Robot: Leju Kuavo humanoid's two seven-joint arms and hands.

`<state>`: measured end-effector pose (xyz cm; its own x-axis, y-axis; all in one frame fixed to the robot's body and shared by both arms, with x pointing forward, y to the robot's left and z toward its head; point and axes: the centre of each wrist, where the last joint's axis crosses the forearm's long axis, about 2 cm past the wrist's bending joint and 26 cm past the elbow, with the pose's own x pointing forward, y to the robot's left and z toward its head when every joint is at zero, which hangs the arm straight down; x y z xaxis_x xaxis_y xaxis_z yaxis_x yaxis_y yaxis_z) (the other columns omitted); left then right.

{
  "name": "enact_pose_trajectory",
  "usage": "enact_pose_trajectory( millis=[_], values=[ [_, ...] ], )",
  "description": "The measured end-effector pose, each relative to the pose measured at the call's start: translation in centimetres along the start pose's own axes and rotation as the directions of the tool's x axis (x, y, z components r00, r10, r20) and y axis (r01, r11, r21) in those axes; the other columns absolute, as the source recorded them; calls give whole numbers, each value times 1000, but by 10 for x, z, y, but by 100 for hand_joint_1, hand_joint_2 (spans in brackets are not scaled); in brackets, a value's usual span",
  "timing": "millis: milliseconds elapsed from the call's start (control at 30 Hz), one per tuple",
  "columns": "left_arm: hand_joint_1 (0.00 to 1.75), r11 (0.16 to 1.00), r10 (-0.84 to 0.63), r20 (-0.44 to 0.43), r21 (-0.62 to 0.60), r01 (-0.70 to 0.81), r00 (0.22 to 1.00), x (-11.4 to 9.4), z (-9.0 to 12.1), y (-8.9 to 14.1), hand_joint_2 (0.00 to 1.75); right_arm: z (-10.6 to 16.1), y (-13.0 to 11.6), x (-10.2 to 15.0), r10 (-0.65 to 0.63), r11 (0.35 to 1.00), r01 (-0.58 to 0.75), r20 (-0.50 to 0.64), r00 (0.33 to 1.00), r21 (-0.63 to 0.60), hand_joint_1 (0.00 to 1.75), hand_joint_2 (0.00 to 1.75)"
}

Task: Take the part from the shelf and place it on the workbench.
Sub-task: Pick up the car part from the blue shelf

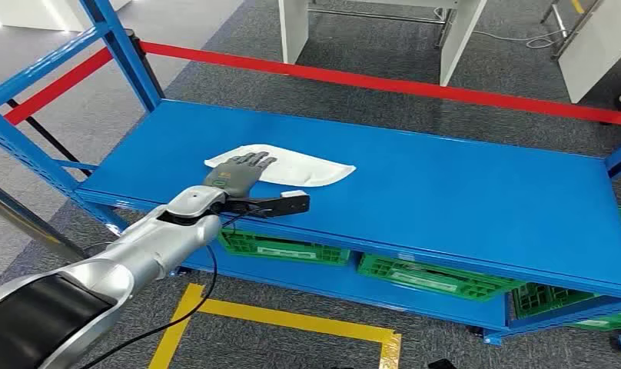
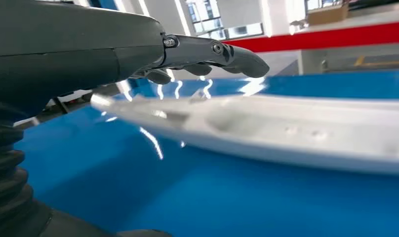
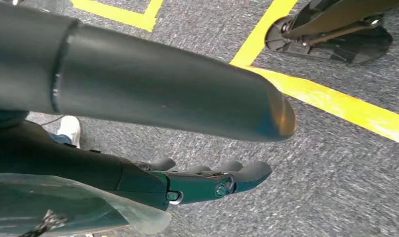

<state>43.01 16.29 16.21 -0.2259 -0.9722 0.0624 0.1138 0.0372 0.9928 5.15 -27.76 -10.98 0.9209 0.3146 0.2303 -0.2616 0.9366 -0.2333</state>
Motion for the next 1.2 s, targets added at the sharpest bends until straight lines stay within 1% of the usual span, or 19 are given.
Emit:
enact_pose_trajectory(
  millis=[167, 200, 333, 367, 633, 900, 1000, 1067, 1133, 1200],
  values=[
    [0, 1000, 0, -7, 5, 0, 1000, -1, 0, 0, 175, 0, 0, 1, -3, 1000, 3, 5, 1000, -1, 0, 0],
    [3, 1000, 0, -13, 10, 0, 1000, -1, 0, 0, 175, 0, 0, 2, -3, 1000, 3, 6, 1000, 0, 0, 0],
    [171, 999, 10, -38, 35, -8, 999, -1, 0, 0, 175, 0, 2, 1, -3, 1000, 3, 8, 1000, 6, 0, 0],
    [175, 999, 15, -41, 45, -13, 999, -1, 0, 0, 175, 1, 3, 1, -2, 1000, 2, 9, 1000, 7, 0, 0],
    [175, 993, 57, -45, 107, -52, 997, -5, 5, -9, 175, 1, 6, 0, 10, 1000, -10, 0, 1000, 12, 0, 0],
    [175, 990, 72, -47, 127, -65, 996, -4, 5, -9, 175, 2, 8, -1, 11, 1000, -11, 2, 1000, 17, 0, 0],
    [175, 989, 77, -43, 131, -71, 996, -4, 8, -14, 175, 2, 8, -1, 11, 1000, -11, 3, 1000, 18, 0, 0],
    [169, 987, 81, -38, 140, -75, 996, -4, 9, -17, 175, 2, 9, -2, 11, 1000, -11, 3, 1000, 19, 0, 0],
    [168, 985, 84, -32, 156, -78, 996, -5, 9, -17, 175, 2, 8, -2, 12, 1000, -12, 7, 1000, 18, 0, 0],
    [173, 981, 87, -24, 175, -82, 996, -6, 10, -17, 175, 2, 8, 0, 14, 1000, -15, 11, 1000, 17, 0, 0]
  ],
)
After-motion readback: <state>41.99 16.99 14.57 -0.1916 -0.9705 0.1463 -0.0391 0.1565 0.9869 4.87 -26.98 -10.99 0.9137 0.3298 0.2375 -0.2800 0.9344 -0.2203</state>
